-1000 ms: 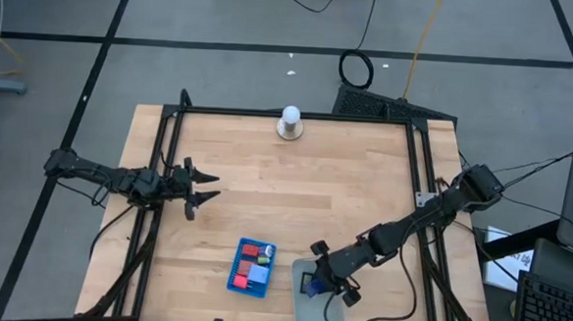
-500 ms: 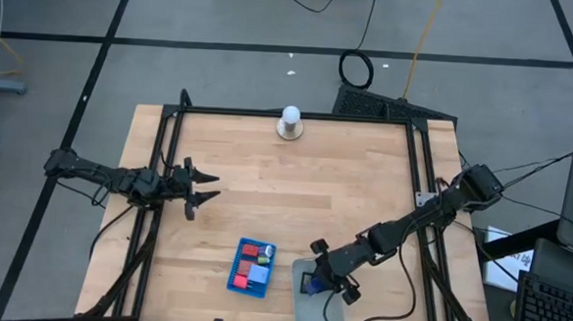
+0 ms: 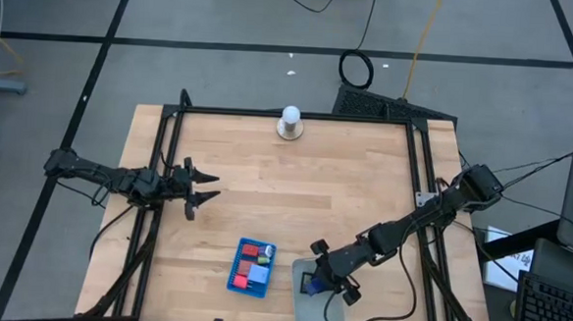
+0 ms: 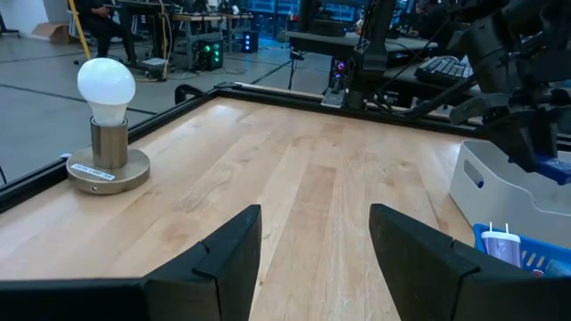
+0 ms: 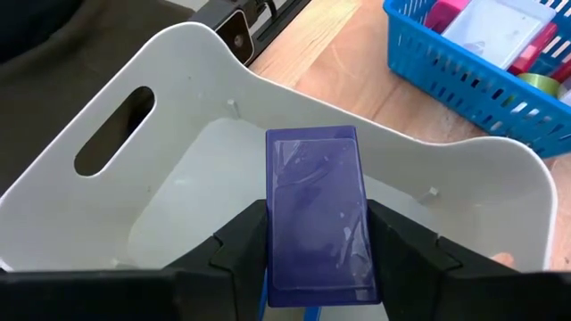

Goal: Pick & Place Office items
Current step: Put the blue digital timer into the gray bin, then return to Home Position

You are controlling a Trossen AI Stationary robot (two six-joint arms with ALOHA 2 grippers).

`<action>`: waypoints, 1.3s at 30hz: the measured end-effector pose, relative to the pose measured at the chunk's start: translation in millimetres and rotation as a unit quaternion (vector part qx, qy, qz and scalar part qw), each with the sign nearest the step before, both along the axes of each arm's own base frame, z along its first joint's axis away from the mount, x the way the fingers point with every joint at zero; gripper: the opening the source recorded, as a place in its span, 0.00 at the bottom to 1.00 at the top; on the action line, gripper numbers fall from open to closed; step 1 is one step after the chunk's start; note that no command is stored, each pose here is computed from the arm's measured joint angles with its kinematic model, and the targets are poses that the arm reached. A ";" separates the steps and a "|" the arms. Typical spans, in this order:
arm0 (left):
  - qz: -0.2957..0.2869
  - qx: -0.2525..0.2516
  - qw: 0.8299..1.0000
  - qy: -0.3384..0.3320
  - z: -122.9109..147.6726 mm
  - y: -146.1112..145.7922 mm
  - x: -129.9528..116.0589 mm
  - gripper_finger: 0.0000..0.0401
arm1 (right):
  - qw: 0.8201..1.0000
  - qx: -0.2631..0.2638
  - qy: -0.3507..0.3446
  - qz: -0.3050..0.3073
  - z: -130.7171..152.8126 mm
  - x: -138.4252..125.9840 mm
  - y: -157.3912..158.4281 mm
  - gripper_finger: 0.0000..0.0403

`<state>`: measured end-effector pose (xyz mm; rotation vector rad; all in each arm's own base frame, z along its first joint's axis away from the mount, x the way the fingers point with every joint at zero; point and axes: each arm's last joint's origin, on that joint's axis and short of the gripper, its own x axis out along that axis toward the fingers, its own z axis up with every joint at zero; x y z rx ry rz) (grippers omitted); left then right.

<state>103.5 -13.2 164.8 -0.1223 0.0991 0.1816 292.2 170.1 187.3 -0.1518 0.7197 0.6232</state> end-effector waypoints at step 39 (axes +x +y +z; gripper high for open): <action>0.000 0.000 1.000 0.000 0.0 0.0 0.0 0.53 | 0.998 0.039 0.008 -0.042 40.9 -19.3 -17.8 0.55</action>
